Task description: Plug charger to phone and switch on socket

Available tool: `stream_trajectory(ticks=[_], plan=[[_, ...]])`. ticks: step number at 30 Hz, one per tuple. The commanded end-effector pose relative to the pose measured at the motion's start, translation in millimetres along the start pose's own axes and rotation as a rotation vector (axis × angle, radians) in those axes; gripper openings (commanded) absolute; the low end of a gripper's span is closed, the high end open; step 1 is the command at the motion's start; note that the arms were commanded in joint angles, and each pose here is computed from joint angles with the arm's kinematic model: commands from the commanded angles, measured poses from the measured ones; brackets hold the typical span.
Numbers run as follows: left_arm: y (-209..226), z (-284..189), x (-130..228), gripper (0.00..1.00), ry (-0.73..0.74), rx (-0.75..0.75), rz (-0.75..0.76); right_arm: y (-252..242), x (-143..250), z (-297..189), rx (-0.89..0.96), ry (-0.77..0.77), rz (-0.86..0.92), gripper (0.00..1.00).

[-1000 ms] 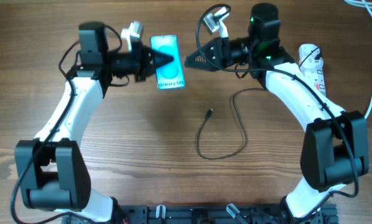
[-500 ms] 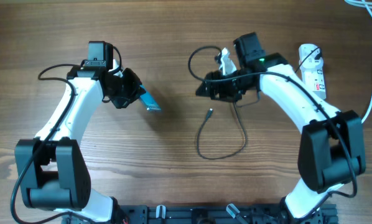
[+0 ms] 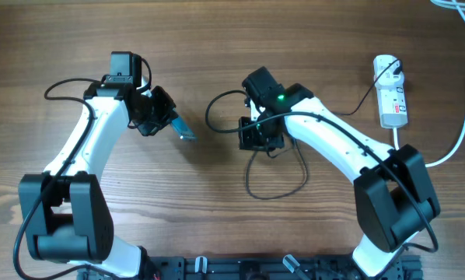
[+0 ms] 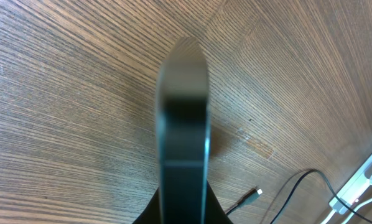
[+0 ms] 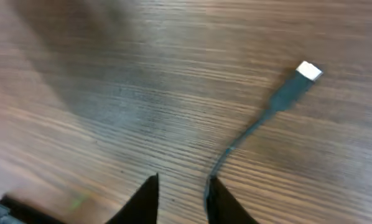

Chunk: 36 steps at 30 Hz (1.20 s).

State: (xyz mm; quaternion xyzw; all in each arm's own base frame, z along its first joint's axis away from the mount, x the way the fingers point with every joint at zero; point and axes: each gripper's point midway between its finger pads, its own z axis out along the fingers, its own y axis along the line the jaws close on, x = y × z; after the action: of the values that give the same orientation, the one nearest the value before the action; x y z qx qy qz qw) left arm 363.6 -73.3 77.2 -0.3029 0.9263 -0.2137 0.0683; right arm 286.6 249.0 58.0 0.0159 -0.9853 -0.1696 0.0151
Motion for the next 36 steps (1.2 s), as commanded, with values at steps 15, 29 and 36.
stream_trajectory(ticks=[15,29,36], plan=[[-3,-2,-1,0.04,-0.008,0.002,0.031,-64,-3,33,0.287,-0.07,0.315,0.33],[-3,-2,-1,0.04,-0.007,0.002,0.031,-54,-15,39,0.226,-0.115,0.399,0.33],[-4,-2,-1,0.04,-0.01,0.005,0.032,-65,-12,51,0.28,-0.115,0.467,0.33]])
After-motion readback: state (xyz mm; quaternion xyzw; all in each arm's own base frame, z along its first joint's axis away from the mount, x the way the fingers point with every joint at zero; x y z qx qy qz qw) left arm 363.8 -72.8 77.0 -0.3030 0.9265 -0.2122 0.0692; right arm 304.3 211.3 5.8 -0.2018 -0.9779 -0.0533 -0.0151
